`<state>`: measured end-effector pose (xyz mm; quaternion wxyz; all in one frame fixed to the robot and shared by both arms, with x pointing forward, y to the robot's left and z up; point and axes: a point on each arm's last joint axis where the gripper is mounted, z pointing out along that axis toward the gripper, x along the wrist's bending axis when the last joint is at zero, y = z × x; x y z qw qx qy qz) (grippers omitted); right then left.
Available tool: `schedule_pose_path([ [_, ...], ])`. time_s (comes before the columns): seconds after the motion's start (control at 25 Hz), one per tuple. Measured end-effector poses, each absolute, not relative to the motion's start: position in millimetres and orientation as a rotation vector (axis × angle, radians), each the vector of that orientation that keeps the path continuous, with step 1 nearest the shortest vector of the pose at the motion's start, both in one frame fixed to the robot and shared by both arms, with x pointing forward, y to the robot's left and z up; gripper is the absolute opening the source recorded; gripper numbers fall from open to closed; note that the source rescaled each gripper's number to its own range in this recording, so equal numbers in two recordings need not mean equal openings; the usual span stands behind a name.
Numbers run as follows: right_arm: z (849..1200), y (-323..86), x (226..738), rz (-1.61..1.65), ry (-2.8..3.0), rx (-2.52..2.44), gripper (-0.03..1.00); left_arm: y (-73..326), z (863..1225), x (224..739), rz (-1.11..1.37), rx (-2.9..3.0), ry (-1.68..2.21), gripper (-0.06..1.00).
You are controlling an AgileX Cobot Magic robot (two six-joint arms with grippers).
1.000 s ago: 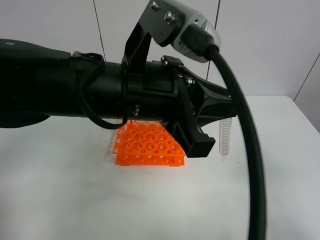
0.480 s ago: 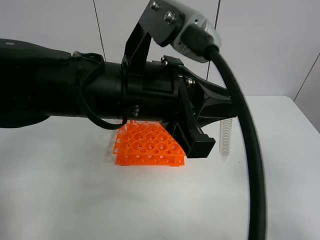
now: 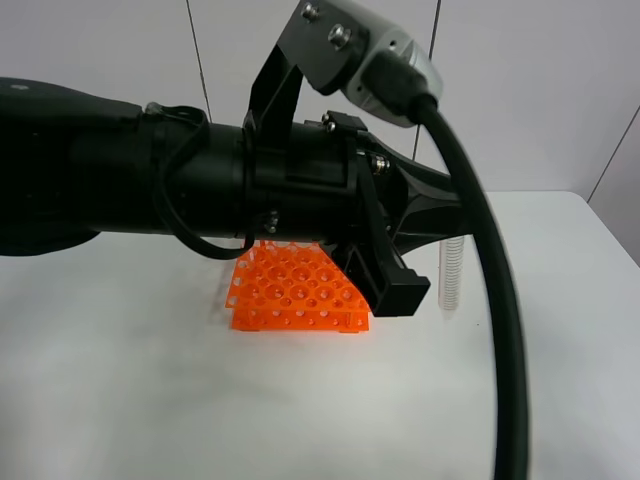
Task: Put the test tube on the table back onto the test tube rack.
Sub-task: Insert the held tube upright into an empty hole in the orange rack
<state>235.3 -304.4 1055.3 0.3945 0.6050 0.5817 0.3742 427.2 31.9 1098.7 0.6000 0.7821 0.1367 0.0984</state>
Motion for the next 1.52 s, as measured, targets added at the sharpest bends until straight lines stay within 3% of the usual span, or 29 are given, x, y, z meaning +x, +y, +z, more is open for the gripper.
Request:
schedule_pose_path([
  [0.44, 1055.3, -304.4, 235.3, 0.949, 1.475, 1.534, 0.59, 32.1, 1098.3, 427.5, 0.249, 1.823, 0.296, 0.00],
  [0.92, 1055.3, -304.4, 235.3, 0.949, 1.475, 1.534, 0.59, 41.9, 1095.5, 447.0, 0.558, 1.833, 0.541, 0.00],
  [1.2, 1055.3, -304.4, 235.3, 0.949, 1.475, 1.534, 0.59, 52.3, 1075.9, 483.7, 0.522, 1.765, 0.744, 0.00],
  [1.52, 1055.3, -304.4, 235.3, 0.949, 1.475, 1.534, 0.59, 95.4, 1066.6, 529.4, 0.622, 1.711, 0.901, 0.00],
])
